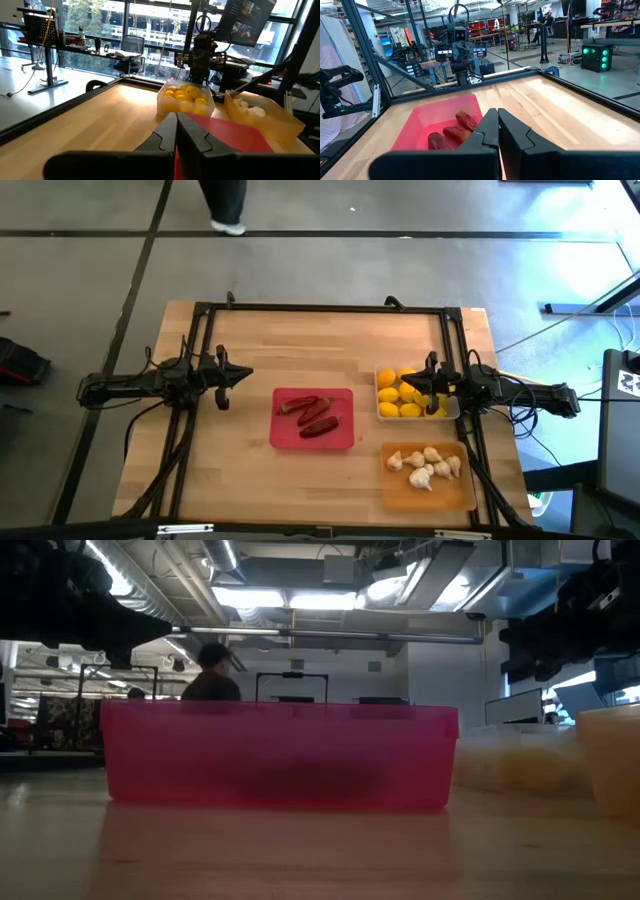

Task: Sort produce into baskets
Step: Return to Home Position

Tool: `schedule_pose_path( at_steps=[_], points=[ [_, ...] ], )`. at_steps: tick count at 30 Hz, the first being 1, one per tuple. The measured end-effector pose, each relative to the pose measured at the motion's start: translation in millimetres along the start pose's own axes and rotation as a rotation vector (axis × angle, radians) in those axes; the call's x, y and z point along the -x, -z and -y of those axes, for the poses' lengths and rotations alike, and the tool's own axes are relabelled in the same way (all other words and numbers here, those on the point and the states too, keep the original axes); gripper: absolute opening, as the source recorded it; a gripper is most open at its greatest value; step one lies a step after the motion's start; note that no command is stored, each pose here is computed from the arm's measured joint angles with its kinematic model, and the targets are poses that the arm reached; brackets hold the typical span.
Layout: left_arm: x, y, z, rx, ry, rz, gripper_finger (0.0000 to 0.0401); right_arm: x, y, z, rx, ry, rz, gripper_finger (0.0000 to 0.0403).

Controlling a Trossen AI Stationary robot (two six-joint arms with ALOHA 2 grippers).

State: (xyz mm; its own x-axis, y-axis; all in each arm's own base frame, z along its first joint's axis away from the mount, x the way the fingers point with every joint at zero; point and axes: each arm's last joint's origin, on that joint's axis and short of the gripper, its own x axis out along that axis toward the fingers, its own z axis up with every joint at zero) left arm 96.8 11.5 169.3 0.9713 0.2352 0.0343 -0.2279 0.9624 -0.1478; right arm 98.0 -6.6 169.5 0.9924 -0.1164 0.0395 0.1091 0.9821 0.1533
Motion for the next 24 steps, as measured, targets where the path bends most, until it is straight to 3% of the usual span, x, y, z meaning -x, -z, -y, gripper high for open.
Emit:
schedule_pose_path(
  at_steps=[24],
  points=[
    [0.0,0.0,0.0,0.000,0.001,0.000,0.0004,1.4,0.4,-5.8,-0.003,-0.049,-0.002,0.0005]
  ],
)
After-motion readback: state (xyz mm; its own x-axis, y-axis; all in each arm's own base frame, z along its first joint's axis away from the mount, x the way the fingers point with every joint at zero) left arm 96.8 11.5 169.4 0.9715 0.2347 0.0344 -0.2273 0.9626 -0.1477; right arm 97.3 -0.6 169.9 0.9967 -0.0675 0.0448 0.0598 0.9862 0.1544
